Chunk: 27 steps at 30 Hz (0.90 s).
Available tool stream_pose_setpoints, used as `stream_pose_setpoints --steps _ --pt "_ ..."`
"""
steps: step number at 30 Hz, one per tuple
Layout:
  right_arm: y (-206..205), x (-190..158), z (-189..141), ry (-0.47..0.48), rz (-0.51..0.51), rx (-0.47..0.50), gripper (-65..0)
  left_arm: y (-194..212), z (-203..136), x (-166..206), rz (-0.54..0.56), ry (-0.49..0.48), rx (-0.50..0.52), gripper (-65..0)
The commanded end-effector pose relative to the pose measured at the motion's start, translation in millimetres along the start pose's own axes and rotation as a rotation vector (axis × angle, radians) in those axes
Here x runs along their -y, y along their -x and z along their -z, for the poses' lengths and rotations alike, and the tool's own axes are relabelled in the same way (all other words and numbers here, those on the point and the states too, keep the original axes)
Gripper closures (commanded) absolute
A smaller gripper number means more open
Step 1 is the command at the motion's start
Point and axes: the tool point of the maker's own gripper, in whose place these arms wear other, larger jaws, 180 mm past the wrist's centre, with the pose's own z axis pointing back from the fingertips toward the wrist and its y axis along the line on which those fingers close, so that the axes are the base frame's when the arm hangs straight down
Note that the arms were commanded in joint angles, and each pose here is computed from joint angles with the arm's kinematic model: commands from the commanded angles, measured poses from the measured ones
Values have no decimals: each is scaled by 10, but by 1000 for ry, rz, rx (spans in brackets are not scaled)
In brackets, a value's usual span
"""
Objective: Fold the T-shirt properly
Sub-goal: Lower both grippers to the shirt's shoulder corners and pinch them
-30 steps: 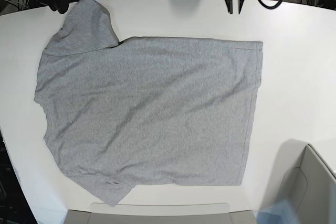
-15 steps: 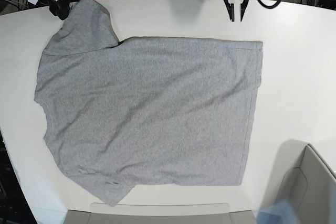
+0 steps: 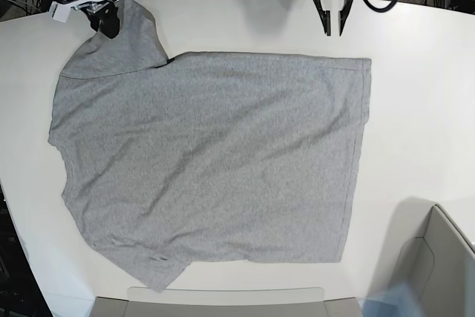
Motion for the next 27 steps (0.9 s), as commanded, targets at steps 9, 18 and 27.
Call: stream_pose_setpoints --steps 9,18,27 --pt "132 -3 -41 1 -9 -52 -231 -5 261 -178 -250 -56 -159 -251" --pt "172 14 -12 13 -93 -79 -231 199 492 -228 -570 8 -386 -251" --pt "175 18 -16 15 -91 -79 -231 420 665 -807 -685 -54 -548 -249"
